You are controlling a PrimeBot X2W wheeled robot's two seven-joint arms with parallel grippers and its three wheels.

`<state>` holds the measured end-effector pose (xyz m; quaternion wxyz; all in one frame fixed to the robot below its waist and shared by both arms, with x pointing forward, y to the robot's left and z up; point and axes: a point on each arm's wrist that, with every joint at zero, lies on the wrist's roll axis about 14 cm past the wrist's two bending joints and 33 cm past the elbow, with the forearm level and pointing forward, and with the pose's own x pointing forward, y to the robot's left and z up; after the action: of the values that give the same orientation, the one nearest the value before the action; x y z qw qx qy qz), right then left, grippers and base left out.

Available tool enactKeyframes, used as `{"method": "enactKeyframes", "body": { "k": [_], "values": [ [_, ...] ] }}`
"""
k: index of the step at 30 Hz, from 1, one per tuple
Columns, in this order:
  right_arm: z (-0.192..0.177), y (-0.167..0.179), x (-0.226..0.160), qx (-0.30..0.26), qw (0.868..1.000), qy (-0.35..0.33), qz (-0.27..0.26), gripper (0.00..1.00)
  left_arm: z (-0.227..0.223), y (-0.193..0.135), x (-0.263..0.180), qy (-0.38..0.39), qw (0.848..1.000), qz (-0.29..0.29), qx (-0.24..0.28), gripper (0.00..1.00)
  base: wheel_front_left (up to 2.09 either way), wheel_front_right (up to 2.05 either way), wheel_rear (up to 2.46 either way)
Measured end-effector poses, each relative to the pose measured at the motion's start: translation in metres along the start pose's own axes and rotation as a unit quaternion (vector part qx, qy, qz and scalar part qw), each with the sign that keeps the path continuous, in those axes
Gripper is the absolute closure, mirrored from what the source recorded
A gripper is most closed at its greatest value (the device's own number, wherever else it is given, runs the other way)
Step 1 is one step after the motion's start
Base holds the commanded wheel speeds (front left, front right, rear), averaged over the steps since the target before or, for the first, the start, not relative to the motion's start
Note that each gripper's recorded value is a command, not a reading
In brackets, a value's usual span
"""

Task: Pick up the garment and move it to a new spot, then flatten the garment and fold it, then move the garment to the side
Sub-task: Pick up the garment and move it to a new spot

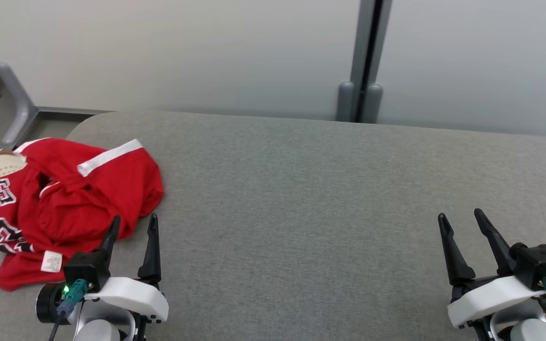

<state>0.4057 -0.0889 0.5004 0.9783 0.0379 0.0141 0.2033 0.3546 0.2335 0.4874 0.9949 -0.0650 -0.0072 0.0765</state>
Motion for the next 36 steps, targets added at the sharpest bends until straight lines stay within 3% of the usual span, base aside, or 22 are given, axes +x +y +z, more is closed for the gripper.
{"method": "enactKeyframes", "body": {
  "k": [9,17,28,36],
  "values": [
    [-0.001,0.063,0.036,-0.005,0.995,0.004,0.098,0.0,0.008,0.063,-0.035,-0.012,0.995,0.097,-0.004,0.0,0.0,0.0,0.0],
    [-0.005,0.099,0.051,-0.006,0.989,0.012,0.149,0.0,0.011,0.094,-0.06,-0.017,0.989,0.147,-0.005,0.0,0.0,0.0,0.0],
    [-0.007,0.107,0.054,-0.005,0.987,0.019,0.16,0.0,0.012,0.099,-0.063,-0.018,0.988,0.155,-0.008,0.0,0.0,0.0,0.0],
    [-0.011,0.101,0.061,-0.009,0.987,0.026,0.159,0.0,0.011,0.082,-0.039,-0.009,0.992,0.121,-0.017,0.0,0.0,0.0,0.0]
  ]
}}
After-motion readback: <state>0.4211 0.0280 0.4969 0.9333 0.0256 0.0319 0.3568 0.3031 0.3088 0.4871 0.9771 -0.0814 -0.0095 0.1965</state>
